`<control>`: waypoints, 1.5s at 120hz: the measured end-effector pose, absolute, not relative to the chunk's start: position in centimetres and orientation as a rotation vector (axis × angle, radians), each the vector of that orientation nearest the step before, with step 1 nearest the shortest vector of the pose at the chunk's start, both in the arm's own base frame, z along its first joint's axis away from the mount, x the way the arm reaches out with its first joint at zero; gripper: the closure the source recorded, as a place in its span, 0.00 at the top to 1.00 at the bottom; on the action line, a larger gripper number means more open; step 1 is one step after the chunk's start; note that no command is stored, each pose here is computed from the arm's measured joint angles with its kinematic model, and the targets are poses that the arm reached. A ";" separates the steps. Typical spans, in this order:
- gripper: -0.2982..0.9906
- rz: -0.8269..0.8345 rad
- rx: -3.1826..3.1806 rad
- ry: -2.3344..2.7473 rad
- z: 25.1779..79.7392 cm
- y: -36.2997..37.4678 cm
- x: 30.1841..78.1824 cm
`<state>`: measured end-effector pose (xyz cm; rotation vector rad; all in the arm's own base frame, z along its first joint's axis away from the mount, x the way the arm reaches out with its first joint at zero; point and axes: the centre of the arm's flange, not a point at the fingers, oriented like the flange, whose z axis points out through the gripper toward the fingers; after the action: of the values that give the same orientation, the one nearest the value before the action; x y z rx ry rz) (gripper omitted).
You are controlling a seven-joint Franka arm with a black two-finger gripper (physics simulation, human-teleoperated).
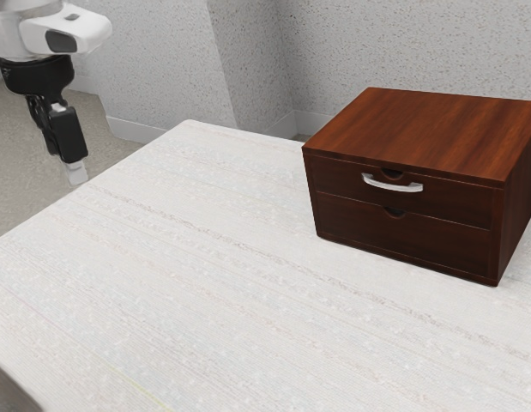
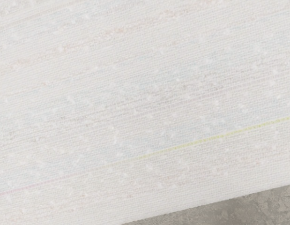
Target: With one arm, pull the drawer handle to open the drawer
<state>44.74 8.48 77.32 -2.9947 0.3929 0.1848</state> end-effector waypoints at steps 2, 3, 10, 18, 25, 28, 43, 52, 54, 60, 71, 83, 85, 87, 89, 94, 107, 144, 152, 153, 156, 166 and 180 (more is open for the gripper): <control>0.77 0.157 -2.987 0.421 77.5 8.5 45.0; 0.77 0.145 -2.983 0.434 77.5 8.5 45.1; 0.77 0.070 -2.960 0.512 77.9 8.8 45.7; 0.77 0.010 -2.934 0.583 78.3 9.2 46.2; 0.77 -0.038 -2.921 0.627 78.8 10.1 46.2; 0.77 -0.065 -2.916 0.637 79.2 10.6 46.1; 0.77 -0.156 -2.818 0.923 80.6 7.0 47.3; 0.77 -0.143 -2.729 1.156 79.2 4.5 49.6; 0.77 -0.142 -2.706 1.206 78.9 4.0 50.0; 0.77 -0.119 -2.627 1.356 77.6 2.7 51.8; 0.77 -0.033 -2.502 1.572 74.1 1.8 55.1; 0.77 0.103 -2.453 1.674 69.3 5.6 58.6; 0.77 0.111 -2.441 1.693 68.9 6.1 58.8; 0.77 0.117 -2.427 1.715 68.7 6.4 59.0; 0.77 0.119 -2.411 1.738 68.6 6.6 59.1; 0.77 0.108 -2.373 1.810 68.4 6.8 59.2; 0.77 0.024 -2.275 2.029 67.7 5.9 59.9; 0.77 -0.113 -1.917 2.231 69.4 8.5 62.1; 0.77 -0.116 -1.850 2.263 68.9 8.3 62.9; 0.77 -0.117 -1.842 2.266 68.9 8.3 62.9; 0.77 -0.120 -1.820 2.271 68.8 8.4 63.2; 0.77 -0.126 -1.759 2.279 68.5 8.5 64.0; 0.77 -0.126 -1.699 2.281 67.6 8.9 65.3</control>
<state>65.30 8.89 67.59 -1.6990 2.2806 -0.1261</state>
